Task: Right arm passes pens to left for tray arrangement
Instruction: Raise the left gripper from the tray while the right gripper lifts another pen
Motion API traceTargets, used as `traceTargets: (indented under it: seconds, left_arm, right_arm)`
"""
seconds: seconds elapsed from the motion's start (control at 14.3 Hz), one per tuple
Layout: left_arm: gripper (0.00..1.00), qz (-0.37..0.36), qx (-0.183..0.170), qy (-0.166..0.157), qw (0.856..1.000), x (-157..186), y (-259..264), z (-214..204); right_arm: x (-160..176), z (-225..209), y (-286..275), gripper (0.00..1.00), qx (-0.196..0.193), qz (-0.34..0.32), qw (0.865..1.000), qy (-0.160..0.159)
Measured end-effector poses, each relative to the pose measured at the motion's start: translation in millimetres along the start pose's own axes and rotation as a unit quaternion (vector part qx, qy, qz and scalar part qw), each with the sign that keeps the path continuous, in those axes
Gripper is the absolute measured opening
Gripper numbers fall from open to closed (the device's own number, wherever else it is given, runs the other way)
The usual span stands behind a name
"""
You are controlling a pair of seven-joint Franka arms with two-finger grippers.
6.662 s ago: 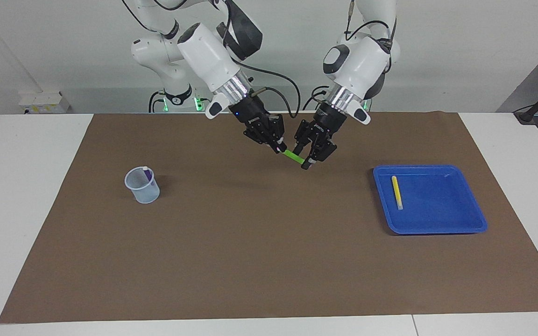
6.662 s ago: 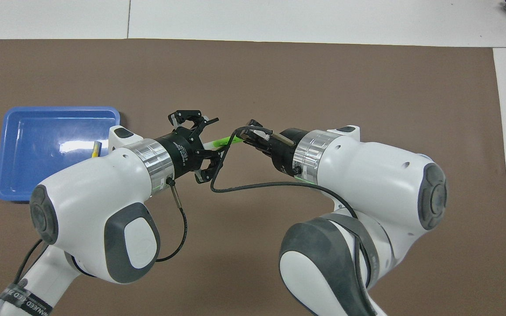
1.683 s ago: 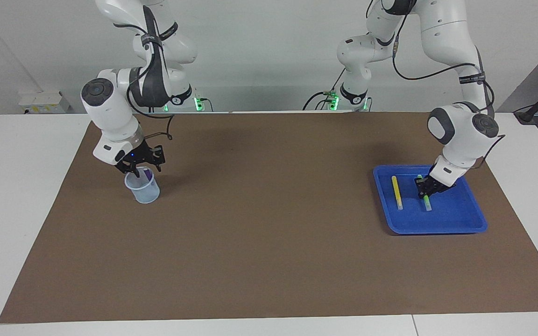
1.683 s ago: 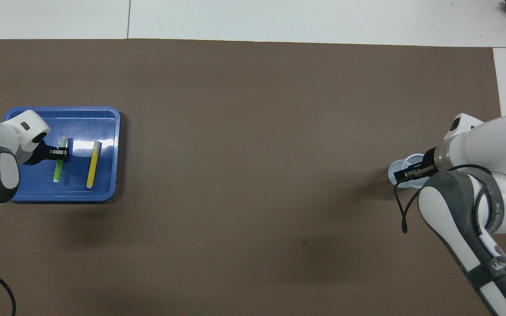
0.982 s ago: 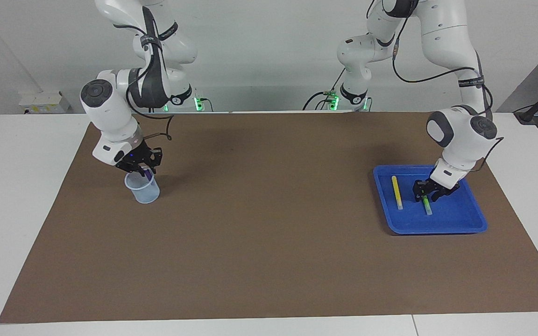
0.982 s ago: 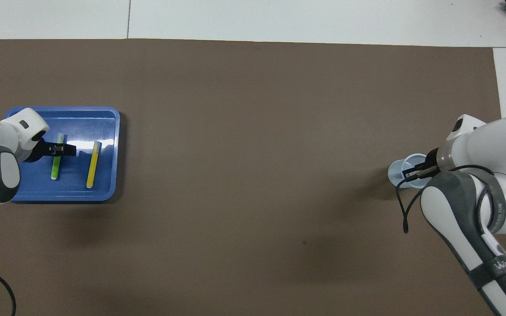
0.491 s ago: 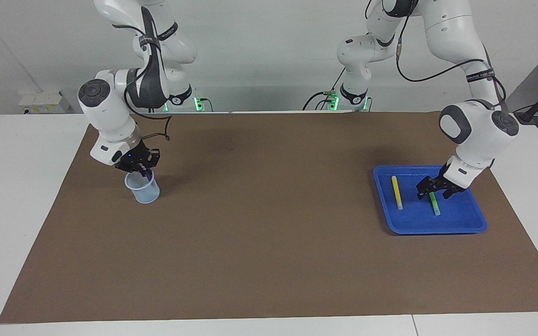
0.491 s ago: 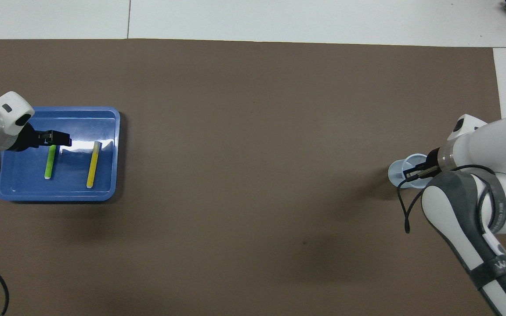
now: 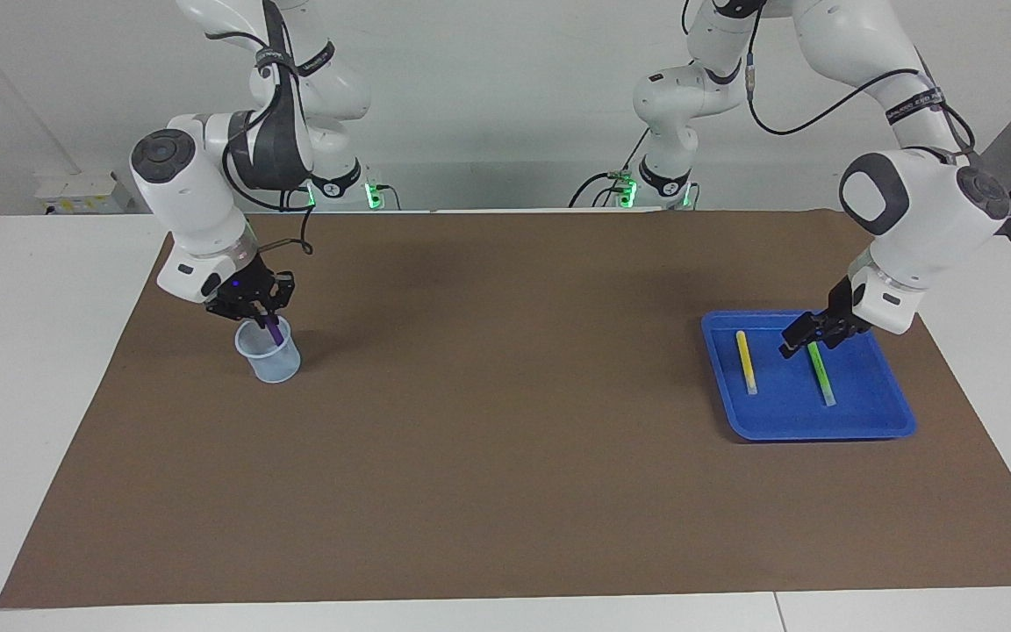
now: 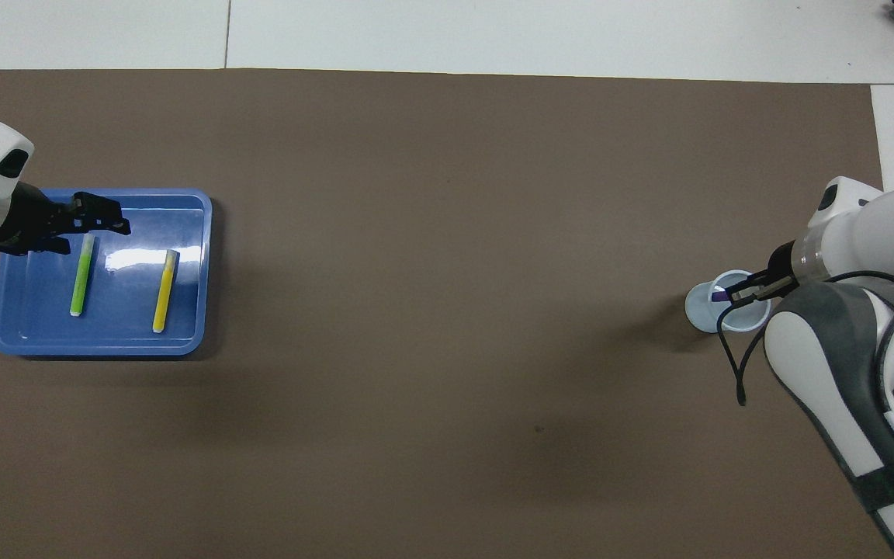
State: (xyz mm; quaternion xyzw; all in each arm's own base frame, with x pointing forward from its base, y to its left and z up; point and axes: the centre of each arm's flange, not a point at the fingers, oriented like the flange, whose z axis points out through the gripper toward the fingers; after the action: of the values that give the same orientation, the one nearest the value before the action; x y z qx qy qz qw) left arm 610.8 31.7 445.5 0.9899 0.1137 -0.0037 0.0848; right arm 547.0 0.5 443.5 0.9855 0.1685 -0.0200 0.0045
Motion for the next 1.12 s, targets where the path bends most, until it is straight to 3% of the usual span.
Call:
traceTargets:
  seconds: [0.28,0.56,0.91,1.12]
  left_arm:
    - [1.00,-0.087,-0.040,-0.004,0.995,-20.1,44.1,-39.3]
    - [1.00,-0.188,-0.093,-0.004,0.978,-35.9,72.2,-68.4]
    - [0.98,-0.326,-0.143,-0.031,0.934,-57.8,113.1,-92.7]
    - [1.00,-0.412,-0.161,-0.046,0.896,-66.5,139.1,-97.6]
  right_arm:
    - [7.3,-37.1,1.1,0.18,-0.008,-0.038,0.999,0.007]
    - [24.8,-71.8,-29.5,0.18,-0.014,-0.080,0.996,0.028]
    - [52.0,-103.2,-100.6,0.18,-0.018,-0.114,0.992,0.058]
    - [59.0,-103.6,-115.3,0.18,0.035,-0.062,0.994,0.078]
